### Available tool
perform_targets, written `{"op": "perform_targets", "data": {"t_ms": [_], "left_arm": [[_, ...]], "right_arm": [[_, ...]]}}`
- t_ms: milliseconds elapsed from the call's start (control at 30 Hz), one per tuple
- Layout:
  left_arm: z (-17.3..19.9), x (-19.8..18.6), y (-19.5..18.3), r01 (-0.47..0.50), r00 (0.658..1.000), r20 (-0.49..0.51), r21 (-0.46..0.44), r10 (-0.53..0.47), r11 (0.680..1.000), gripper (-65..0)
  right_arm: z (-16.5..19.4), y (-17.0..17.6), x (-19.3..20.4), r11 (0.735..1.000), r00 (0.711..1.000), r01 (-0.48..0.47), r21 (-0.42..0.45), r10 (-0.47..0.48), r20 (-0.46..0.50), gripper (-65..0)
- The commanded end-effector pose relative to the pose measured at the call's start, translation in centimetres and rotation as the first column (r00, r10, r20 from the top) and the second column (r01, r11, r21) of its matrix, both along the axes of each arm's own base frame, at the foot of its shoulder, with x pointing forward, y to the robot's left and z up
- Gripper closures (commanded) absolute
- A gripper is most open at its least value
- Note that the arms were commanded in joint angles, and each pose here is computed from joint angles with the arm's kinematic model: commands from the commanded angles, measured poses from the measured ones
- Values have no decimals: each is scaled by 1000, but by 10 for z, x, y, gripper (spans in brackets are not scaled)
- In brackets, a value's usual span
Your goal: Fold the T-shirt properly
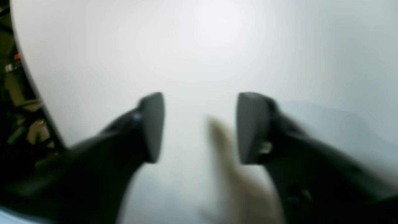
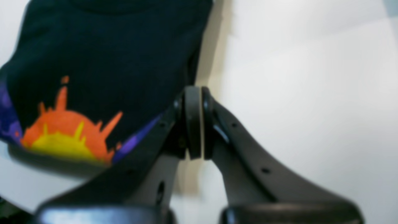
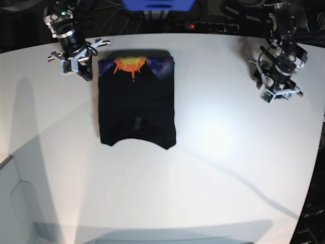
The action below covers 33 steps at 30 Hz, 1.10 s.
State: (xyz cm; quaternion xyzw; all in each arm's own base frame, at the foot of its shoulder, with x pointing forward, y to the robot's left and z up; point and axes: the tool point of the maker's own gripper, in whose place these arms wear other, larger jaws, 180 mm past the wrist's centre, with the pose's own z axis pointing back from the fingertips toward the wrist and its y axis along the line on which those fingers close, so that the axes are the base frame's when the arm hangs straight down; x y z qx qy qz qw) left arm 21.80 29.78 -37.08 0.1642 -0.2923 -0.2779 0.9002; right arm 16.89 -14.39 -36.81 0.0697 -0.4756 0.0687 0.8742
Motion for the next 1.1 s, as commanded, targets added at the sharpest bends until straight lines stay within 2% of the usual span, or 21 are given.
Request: {"op": "perform_targets", "data": {"t_ms": [0,67,200,300,500,700,800,867,1000,1067], "left_arm": [[15,1,-2,11,999,41,13,-12,1000,-260],[20,-15,-11,1,999,47,7,-2,1000,-162],[12,-54,-19,-55,998,-28,0,55,998,0],[3,-85,-14,-132,988,-91,-36,128,991,-2],[7,-151,0,-290,951,-165,-165,263,943,0],[-3,-208,5,-386,901,-288,-196,323,901,0],[-29,-237,5,-484,845,-367,-213,390,849,0],[-51,-242,2,-531,819,-394,-245,417,811,0],[-92,-265,-26,-550,796,-472,-300,380,780,0],[-113,-282,-40,-561,783,-503,-316,367,765,0]], "right_arm": [[7,1,-8,1000,1000,-9,2,9,12,0],[6,-3,-25,1000,1000,-6,-13,5,-26,0],[-4,-19,-58,999,993,24,-49,-29,-112,0],[-10,-26,-83,997,983,35,-66,-46,-177,0],[-20,-30,-130,996,950,30,-80,-53,-308,0],[-41,-29,-160,995,868,-2,-99,-48,-494,0],[-54,-29,-164,996,845,3,-90,-50,-533,0],[-68,-26,-169,998,827,-9,-63,-28,-561,0],[-103,-21,-195,999,761,-51,0,39,-647,0],[-124,-24,-203,999,730,-37,24,44,-682,0]]}}
